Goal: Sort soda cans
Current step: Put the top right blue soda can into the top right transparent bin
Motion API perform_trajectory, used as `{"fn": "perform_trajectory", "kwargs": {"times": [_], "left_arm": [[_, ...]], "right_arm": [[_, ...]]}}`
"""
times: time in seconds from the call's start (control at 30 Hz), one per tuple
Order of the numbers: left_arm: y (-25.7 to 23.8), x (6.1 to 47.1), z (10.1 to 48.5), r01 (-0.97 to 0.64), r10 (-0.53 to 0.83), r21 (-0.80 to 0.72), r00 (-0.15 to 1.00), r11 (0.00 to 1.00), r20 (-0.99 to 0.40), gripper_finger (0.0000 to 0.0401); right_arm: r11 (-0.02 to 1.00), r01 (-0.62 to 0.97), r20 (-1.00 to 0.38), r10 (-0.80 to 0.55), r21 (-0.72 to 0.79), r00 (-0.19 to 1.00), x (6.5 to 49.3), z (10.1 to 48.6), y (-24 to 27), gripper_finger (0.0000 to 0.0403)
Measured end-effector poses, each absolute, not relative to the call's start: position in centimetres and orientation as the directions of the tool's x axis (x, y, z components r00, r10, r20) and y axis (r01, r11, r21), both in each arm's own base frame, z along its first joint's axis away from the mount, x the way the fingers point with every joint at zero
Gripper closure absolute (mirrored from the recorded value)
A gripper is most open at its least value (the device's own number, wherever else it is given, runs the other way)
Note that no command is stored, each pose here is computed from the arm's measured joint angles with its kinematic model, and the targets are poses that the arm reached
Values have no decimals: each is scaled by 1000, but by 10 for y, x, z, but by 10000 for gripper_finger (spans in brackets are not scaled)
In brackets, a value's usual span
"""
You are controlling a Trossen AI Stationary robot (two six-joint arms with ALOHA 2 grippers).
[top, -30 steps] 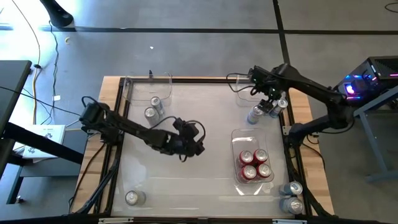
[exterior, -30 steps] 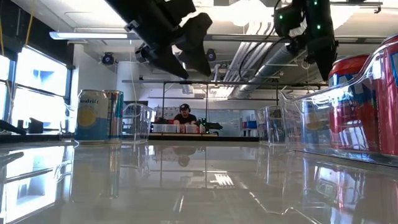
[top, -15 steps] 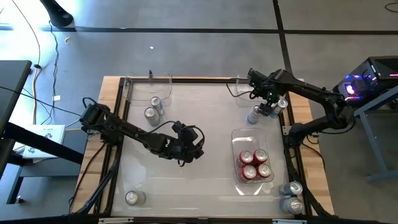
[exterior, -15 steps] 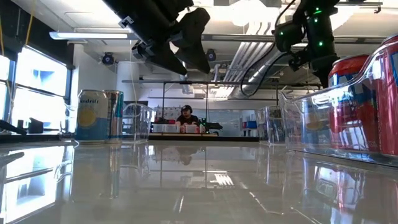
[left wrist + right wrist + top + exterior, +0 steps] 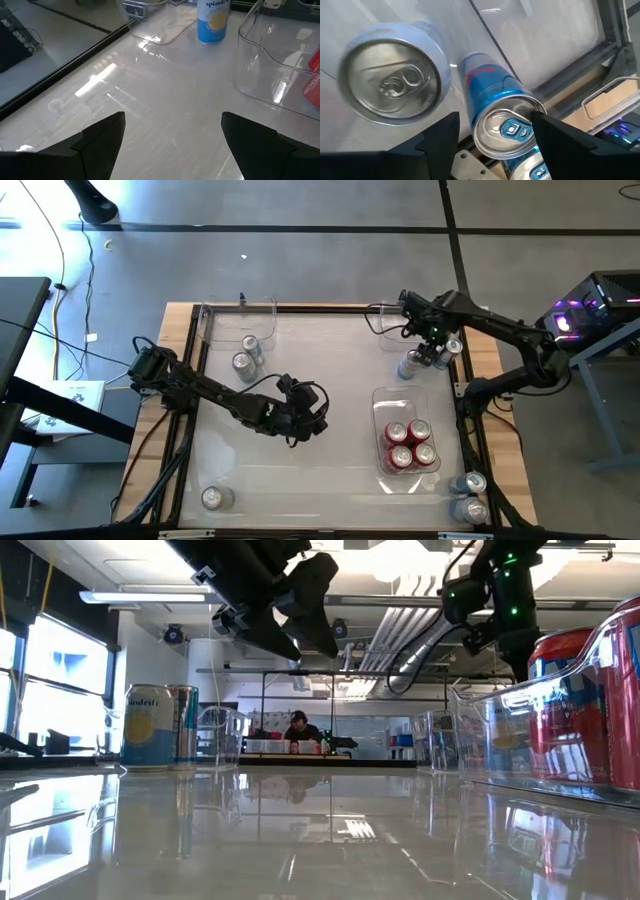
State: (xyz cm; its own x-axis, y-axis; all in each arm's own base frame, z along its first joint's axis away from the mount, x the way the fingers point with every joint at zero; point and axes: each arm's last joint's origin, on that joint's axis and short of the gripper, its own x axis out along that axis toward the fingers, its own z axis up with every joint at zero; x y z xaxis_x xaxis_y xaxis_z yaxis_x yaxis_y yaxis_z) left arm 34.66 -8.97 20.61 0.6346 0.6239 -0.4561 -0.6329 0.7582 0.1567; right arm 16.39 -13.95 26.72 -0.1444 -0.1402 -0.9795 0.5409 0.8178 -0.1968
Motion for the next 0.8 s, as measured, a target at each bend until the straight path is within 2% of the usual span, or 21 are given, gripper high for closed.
{"fn": "perform_trajectory", "kwargs": {"times": [0.27, 0.57, 0.67, 0.8], "left_arm": [[-89, 347, 206, -634, 624, 156, 634, 758, -456, 78], [-89, 347, 206, -633, 624, 155, 635, 758, -456, 78], [-89, 347, 206, -634, 624, 155, 634, 758, -456, 78], [-89, 347, 206, -634, 624, 155, 635, 758, -456, 78]], "right_arm": [[813, 574, -995, -68, -97, -73, 166, 279, -138, 156], [761, 628, -987, -127, -163, -103, 157, 280, -152, 88], [733, 646, -977, -167, -214, -133, 154, 280, -156, 82], [733, 659, -985, -140, -171, -99, 152, 280, -159, 81]]}}
